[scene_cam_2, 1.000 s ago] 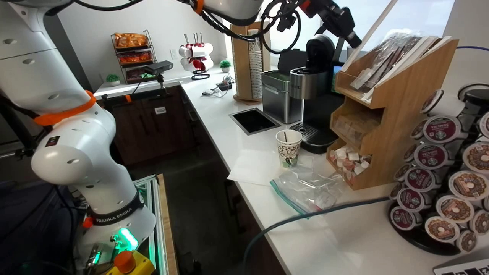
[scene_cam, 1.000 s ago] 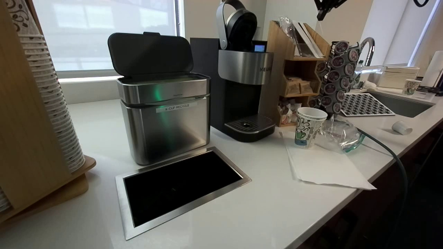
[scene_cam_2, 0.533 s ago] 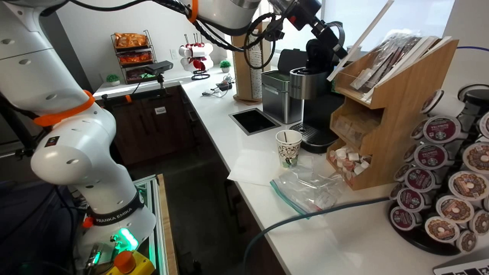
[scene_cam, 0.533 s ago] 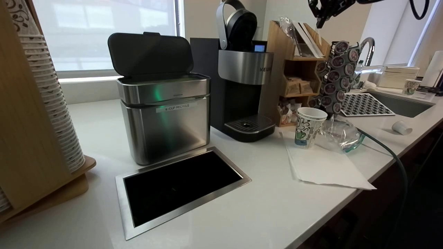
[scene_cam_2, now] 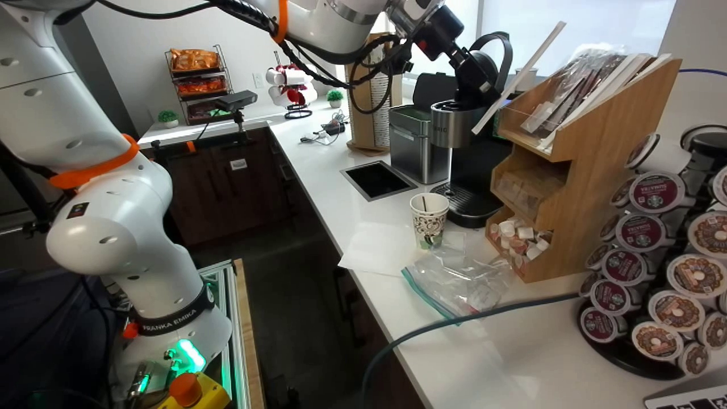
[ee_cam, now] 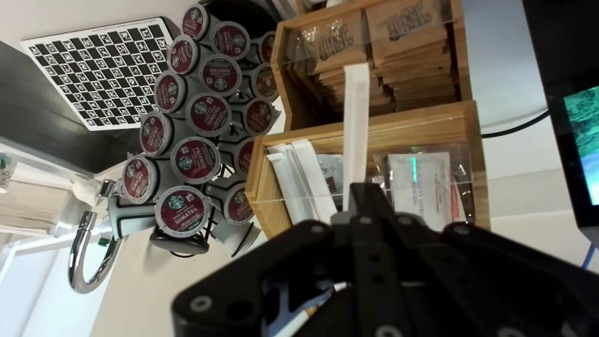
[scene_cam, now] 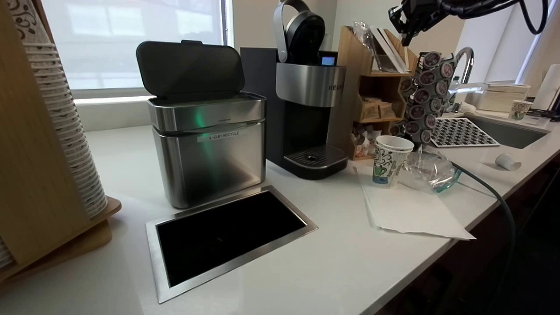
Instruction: Place one straw from the wooden stand in the coffee cup.
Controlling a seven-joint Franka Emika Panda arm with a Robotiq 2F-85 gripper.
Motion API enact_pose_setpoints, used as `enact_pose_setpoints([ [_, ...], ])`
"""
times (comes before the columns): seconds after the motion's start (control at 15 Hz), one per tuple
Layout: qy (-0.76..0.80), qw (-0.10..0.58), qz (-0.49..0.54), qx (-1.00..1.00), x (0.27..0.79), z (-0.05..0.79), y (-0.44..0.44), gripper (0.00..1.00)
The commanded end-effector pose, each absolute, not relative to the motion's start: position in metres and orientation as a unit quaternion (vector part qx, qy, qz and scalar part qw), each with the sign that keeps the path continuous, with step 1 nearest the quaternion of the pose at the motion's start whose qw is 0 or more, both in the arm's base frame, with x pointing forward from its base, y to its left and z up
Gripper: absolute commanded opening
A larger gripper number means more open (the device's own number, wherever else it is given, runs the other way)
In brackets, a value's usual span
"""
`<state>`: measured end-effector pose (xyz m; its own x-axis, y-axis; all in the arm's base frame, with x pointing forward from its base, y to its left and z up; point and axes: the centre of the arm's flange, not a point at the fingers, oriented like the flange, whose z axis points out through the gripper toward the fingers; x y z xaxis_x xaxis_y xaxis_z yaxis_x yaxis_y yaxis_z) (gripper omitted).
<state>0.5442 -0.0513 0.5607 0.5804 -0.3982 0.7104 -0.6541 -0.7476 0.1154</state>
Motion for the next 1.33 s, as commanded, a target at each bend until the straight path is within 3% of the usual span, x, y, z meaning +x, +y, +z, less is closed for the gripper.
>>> enact_pose_setpoints([
  [0.0,-0.302,0.186,0.344,0.869,0.543,0.561,-0.051,0.01],
  [0.73,-0.326,0.178,0.320,0.871,0.544,0.550,-0.029,0.00],
  [1.27,-0.351,0.222,0.268,0.869,0.540,0.515,-0.012,0.00],
])
